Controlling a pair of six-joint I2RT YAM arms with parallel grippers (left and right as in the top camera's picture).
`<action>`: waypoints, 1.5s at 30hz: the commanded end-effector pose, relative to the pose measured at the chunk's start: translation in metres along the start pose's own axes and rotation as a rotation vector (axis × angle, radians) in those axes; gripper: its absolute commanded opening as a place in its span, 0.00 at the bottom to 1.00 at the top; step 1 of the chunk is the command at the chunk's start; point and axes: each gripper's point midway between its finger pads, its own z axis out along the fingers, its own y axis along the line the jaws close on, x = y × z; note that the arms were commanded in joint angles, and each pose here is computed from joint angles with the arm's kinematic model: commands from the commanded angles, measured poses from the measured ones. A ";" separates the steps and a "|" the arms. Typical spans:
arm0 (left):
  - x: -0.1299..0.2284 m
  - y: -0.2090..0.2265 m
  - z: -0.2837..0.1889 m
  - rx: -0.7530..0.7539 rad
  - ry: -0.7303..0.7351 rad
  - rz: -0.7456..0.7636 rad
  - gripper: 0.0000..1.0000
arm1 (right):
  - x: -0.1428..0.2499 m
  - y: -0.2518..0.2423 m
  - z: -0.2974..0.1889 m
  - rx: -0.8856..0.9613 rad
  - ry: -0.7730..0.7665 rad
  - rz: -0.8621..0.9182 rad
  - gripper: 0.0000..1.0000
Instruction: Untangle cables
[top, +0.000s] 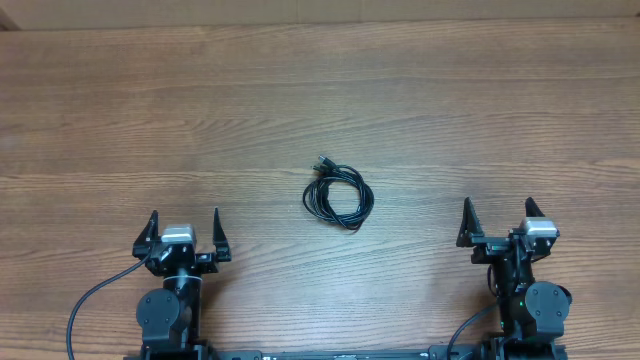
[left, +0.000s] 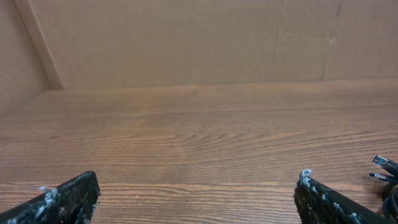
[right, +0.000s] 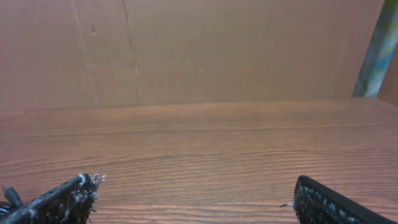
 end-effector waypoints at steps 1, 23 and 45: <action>-0.001 -0.005 -0.001 0.023 -0.009 -0.013 0.99 | 0.001 -0.002 0.000 0.010 -0.007 0.006 1.00; -0.001 -0.005 -0.001 0.023 -0.008 -0.013 1.00 | 0.001 -0.002 0.000 0.011 -0.009 0.005 1.00; -0.105 -0.052 -0.040 0.328 -0.240 0.030 0.99 | -0.128 0.033 -0.036 -0.171 -0.354 -0.044 1.00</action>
